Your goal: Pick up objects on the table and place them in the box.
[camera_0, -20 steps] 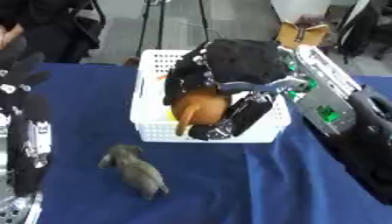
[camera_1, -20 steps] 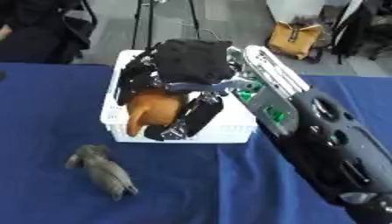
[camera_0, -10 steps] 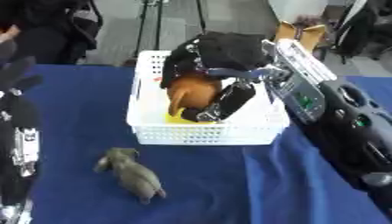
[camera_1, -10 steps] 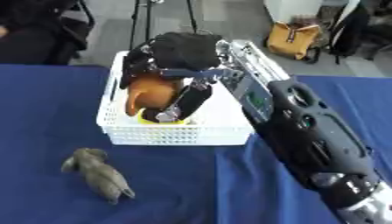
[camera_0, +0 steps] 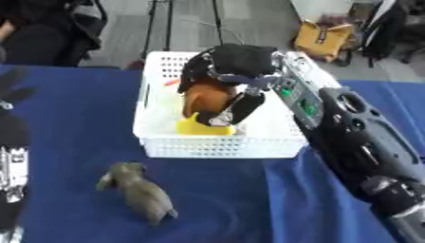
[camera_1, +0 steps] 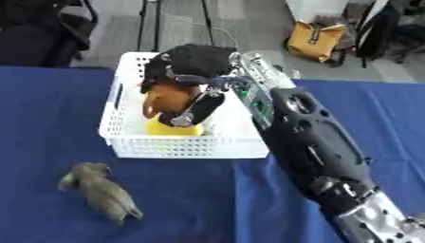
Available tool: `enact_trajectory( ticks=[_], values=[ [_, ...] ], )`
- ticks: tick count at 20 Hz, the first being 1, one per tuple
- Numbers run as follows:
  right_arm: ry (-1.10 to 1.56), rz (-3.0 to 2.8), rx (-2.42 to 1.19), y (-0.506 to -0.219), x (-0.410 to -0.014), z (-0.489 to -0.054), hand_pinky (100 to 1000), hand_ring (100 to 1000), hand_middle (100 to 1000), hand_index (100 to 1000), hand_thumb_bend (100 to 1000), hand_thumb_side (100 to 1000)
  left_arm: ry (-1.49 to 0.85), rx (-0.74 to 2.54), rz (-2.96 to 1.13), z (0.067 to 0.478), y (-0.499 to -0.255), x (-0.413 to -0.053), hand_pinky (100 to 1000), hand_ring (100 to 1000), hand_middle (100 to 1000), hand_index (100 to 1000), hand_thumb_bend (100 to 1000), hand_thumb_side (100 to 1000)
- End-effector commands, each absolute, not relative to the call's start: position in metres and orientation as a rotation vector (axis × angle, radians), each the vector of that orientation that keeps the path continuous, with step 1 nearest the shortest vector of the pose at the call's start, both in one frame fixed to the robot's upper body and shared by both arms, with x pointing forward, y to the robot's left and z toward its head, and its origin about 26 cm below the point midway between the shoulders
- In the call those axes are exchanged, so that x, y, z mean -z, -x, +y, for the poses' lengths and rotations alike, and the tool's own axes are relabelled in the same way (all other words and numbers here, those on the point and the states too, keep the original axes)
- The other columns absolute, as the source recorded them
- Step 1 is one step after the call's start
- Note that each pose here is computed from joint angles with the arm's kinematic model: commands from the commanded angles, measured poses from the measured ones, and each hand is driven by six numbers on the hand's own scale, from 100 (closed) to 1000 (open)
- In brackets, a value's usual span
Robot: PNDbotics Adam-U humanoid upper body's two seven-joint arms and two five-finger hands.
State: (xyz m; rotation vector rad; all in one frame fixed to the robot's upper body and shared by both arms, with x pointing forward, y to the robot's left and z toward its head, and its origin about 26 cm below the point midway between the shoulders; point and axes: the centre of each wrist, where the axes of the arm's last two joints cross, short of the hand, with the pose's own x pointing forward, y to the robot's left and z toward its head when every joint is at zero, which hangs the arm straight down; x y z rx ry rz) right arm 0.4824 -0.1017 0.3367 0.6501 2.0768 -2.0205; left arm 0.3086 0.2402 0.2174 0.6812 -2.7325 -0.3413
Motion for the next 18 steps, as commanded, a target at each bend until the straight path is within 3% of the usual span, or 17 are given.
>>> enact_trajectory(
  ticks=[1,17,18],
  values=[
    [-0.715,2.075,1.988,-0.486,-0.349,-0.106,122,383,506,611,100,307,-0.673,0.35,-2.761,0.238,-0.307,-0.224,821,902,974,902,100,908],
    [-1.018,2.135,1.898,-0.511,-0.337,-0.143,127,425,525,618,100,343,-0.657,0.351,-2.772,0.236,-0.307,-0.226,822,902,974,903,100,905],
    [-1.039,2.132,1.892,-0.512,-0.336,-0.145,379,544,586,705,100,481,-0.657,0.351,-2.773,0.236,-0.307,-0.226,822,902,973,903,100,905]
  ],
)
